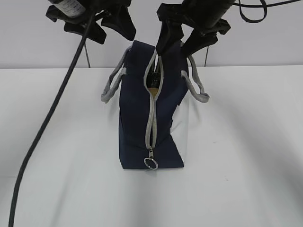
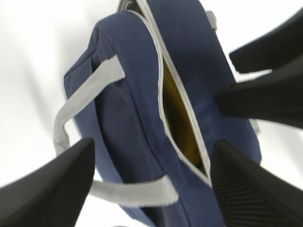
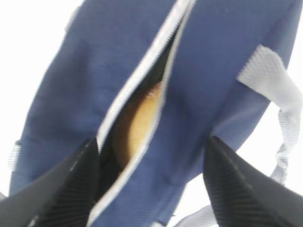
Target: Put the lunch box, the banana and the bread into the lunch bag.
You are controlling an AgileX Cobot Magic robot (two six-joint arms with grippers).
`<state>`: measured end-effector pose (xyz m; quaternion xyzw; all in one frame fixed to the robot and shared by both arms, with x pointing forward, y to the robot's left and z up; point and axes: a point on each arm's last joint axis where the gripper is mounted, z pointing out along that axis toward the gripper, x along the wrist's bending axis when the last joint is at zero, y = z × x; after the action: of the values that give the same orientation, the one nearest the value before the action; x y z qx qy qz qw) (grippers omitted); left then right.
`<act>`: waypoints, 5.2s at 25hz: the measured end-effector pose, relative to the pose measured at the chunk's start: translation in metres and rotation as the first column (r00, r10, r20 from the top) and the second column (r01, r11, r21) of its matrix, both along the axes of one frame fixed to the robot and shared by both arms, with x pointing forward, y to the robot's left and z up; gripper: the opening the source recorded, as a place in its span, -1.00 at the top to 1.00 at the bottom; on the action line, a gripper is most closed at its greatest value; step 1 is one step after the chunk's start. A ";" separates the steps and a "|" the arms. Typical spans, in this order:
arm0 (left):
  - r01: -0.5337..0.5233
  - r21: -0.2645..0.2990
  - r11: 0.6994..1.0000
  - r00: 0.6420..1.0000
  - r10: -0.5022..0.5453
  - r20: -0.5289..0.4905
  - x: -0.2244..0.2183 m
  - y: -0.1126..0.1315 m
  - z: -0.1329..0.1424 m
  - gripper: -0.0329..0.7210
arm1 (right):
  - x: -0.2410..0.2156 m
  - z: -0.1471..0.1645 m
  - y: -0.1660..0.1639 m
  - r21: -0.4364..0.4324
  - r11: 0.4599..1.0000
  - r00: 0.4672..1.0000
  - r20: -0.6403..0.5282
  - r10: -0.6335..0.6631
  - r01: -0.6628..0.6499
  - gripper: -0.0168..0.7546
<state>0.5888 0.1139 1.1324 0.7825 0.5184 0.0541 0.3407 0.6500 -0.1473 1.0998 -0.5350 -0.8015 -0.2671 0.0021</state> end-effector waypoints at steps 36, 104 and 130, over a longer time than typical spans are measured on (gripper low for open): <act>0.117 0.091 0.989 0.990 -0.123 0.066 -0.103 0.049 -0.014 -0.28 | -0.212 -0.102 -0.013 0.100 0.807 0.769 0.391 0.506 -0.582 -0.36; 0.122 0.122 0.985 0.989 -0.132 0.072 -0.103 0.051 -0.014 -0.14 | -0.141 -0.205 0.013 0.072 0.803 0.732 0.464 0.498 -0.592 1.00; 0.122 0.122 0.985 0.989 -0.132 0.071 -0.103 0.051 -0.014 -0.13 | -0.160 -0.120 0.002 0.013 0.823 0.695 0.545 0.470 -0.567 1.00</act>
<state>0.4855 0.1645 1.1180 0.8299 0.4494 0.0937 0.3170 0.4895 -0.1452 0.9802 -0.1910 -0.8621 -0.4607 -0.0899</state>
